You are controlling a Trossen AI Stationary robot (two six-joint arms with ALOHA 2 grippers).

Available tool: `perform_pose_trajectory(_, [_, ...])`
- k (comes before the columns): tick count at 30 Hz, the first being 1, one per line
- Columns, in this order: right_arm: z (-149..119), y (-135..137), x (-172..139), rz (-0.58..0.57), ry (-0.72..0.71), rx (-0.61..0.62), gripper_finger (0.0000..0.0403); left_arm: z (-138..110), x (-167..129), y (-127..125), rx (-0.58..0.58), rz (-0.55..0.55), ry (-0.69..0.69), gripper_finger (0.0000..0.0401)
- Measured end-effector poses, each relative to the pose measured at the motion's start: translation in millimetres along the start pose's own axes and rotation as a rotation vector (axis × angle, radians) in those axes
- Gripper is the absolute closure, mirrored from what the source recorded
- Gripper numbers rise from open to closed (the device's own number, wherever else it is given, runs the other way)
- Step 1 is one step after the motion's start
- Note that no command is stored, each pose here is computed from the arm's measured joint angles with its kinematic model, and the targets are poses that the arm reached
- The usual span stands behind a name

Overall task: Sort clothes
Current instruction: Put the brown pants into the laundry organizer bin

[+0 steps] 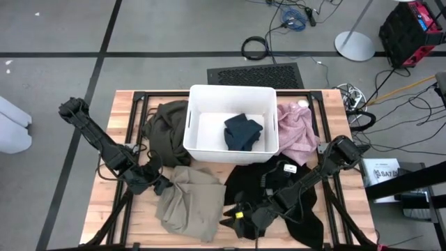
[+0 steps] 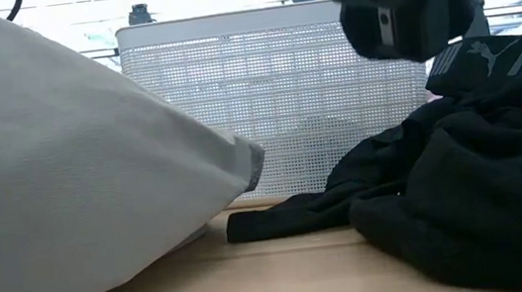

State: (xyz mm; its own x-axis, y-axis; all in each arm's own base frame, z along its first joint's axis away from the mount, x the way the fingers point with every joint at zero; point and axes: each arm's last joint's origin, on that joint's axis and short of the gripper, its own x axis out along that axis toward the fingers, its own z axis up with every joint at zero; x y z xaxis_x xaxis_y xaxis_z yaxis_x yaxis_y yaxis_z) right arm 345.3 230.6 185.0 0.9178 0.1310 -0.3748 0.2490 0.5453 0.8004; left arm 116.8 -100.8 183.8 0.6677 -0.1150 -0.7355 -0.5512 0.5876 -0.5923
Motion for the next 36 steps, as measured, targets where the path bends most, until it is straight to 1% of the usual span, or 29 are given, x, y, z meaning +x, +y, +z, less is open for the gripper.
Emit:
perform_pose_trajectory(2, [4,-3,2,-0.015,-0.004,0.109,0.0183,0,1,1,0.016,0.012,0.0,0.0214])
perform_pose_trajectory(3, [5,-4,3,-0.026,0.011,0.125,0.0183,-1,1,1,0.021,0.02,0.0,0.0214])
perform_pose_trajectory(5, [8,-8,5,-0.038,0.072,0.141,0.0183,-1,2,2,0.024,0.027,0.001,0.0214])
perform_pose_trajectory(7, [10,-11,7,-0.052,0.103,0.153,0.0183,-1,3,2,0.026,0.032,0.001,0.0214])
perform_pose_trajectory(11, [10,-16,7,-0.105,0.083,0.143,0.0183,-2,3,5,0.026,0.065,0.014,0.0214])
perform_pose_trajectory(14, [9,-23,10,-0.139,0.069,0.18,0.0183,-3,5,13,-0.016,0.114,0.023,0.0214])
perform_pose_trajectory(17, [7,-34,20,-0.161,0.084,0.21,0.0183,-6,11,22,-0.045,0.128,0.024,0.0214])
perform_pose_trajectory(19, [7,-41,27,-0.163,0.093,0.225,0.0183,-8,15,25,-0.055,0.105,0.025,0.0214])
perform_pose_trajectory(23, [12,-55,42,-0.152,0.063,0.239,0.0183,-12,24,27,-0.087,0.015,0.025,0.0214])
perform_pose_trajectory(26, [16,-66,51,-0.165,0.044,0.268,0.0183,-13,28,31,-0.105,-0.019,0.024,0.0214])
perform_pose_trajectory(28, [18,-73,57,-0.177,0.035,0.283,0.0183,-15,31,35,-0.113,-0.029,0.023,0.0214])
perform_pose_trajectory(32, [24,-80,67,-0.136,0.001,0.296,0.0183,-15,33,36,-0.116,-0.039,0.006,0.0214])
perform_pose_trajectory(34, [30,-80,72,-0.117,-0.014,0.273,0.0183,-16,35,36,-0.107,-0.03,0.004,0.0214])
perform_pose_trajectory(36, [35,-79,77,-0.117,-0.024,0.224,0.0183,-17,38,35,-0.104,-0.031,0.003,0.0214])
